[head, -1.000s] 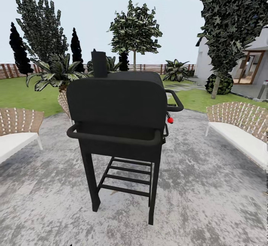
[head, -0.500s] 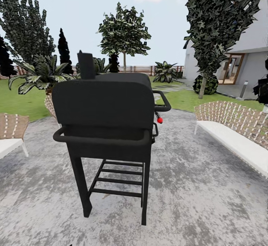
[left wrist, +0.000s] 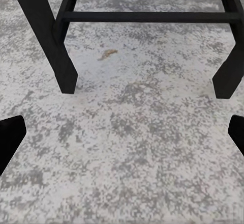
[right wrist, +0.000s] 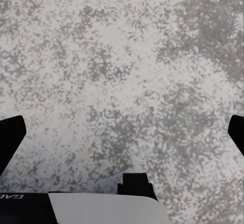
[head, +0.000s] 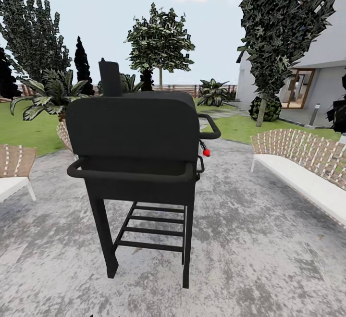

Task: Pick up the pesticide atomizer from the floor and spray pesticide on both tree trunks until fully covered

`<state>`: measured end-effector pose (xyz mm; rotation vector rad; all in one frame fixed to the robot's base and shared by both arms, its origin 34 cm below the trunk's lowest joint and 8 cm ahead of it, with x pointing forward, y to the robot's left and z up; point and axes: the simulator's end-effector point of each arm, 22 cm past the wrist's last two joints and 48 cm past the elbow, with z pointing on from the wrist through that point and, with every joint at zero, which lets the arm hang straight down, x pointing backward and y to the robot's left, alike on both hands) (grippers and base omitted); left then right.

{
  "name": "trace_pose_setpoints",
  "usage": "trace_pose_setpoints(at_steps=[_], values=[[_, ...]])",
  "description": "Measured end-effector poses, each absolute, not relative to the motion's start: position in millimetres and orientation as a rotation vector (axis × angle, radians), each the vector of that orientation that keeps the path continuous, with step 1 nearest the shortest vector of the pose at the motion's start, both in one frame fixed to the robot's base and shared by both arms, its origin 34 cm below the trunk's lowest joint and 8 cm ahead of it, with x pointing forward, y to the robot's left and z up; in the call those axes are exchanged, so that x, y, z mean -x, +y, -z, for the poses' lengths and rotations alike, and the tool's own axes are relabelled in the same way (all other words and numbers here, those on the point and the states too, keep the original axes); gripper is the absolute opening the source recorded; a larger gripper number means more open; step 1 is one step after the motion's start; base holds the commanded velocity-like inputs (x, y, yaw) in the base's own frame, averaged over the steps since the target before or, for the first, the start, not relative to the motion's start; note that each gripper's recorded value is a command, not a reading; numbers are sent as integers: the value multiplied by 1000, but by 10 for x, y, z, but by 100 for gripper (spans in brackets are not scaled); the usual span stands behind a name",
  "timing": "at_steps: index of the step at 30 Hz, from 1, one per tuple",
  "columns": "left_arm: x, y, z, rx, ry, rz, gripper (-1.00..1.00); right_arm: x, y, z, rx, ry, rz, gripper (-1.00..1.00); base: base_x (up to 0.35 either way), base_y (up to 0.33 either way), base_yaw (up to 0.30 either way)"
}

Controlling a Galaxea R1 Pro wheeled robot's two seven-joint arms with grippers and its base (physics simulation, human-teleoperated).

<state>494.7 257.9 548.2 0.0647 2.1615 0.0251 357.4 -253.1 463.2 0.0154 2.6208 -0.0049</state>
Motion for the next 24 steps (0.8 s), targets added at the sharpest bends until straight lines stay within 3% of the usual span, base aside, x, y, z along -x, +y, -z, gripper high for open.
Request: trace_pose_setpoints(at_steps=[24], values=[[-4910, 2640, -5044, -44, 2160, -36, 100, -3521, -2524, -4181, -15, 2623, 3, 100, 0, 0, 0]])
